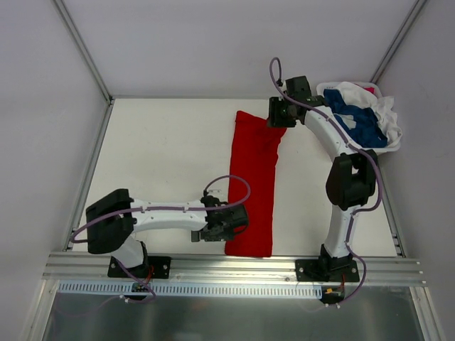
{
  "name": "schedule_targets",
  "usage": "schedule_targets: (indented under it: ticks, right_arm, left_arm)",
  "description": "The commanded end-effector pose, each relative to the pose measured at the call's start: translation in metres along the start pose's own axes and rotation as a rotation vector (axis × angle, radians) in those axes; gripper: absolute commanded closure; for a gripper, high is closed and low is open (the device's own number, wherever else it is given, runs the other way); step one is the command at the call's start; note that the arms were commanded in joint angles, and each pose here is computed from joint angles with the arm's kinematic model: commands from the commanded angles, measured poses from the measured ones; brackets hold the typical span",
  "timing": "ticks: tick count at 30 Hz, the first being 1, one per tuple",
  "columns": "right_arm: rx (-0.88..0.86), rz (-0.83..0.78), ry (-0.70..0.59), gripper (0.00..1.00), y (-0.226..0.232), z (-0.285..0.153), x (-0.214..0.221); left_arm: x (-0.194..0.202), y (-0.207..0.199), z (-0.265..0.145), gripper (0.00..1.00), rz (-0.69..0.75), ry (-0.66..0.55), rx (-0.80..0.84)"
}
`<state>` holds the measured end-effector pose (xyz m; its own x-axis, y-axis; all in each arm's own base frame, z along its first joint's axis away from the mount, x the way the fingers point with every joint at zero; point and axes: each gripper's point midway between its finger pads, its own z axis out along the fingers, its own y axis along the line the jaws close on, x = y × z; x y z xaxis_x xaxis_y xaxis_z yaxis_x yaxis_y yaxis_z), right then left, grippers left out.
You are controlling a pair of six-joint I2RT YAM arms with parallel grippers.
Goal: Fold and stack the t-shirts
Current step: Rotate the tshirt 90 degrees
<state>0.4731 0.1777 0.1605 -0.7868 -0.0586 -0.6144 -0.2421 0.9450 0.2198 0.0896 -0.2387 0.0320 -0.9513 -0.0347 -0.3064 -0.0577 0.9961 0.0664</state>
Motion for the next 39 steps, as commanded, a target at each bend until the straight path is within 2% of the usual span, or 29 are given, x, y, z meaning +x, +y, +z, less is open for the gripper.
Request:
schedule_targets:
  ticks: [1,6,12,15,16,19,28,39]
  right_arm:
    - [0.000,0.013,0.023,0.52,-0.001,0.004,0.002]
    - [0.038,0.046,0.063,0.53,-0.014,0.008,0.024]
    - [0.079,0.101,0.033,0.53,-0.023,-0.013,0.058]
    - [0.060,0.133,-0.058,0.53,-0.020,-0.038,0.058]
    - [0.058,0.153,-0.037,0.52,-0.023,-0.037,0.076]
    - [0.045,0.175,-0.055,0.52,-0.021,-0.055,0.095]
    - [-0.038,0.293,-0.121,0.51,-0.006,-0.105,0.151]
    - [-0.031,0.285,0.007,0.51,0.016,-0.100,0.233]
  left_arm:
    - [-0.038,0.037,-0.022,0.17,-0.038,-0.084,-0.047]
    - [-0.080,0.062,-0.026,0.14,-0.102,-0.159,-0.073]
    - [-0.098,0.068,-0.014,0.11,-0.104,-0.178,-0.129]
    - [-0.104,0.059,-0.008,0.11,-0.107,-0.186,-0.072]
    - [-0.107,0.060,-0.004,0.11,-0.125,-0.180,-0.054]
    - [-0.112,0.054,0.006,0.11,-0.153,-0.174,0.037]
    - [-0.099,0.029,0.025,0.10,-0.131,-0.105,0.227]
    - [-0.076,0.008,0.039,0.11,-0.140,-0.005,0.339]
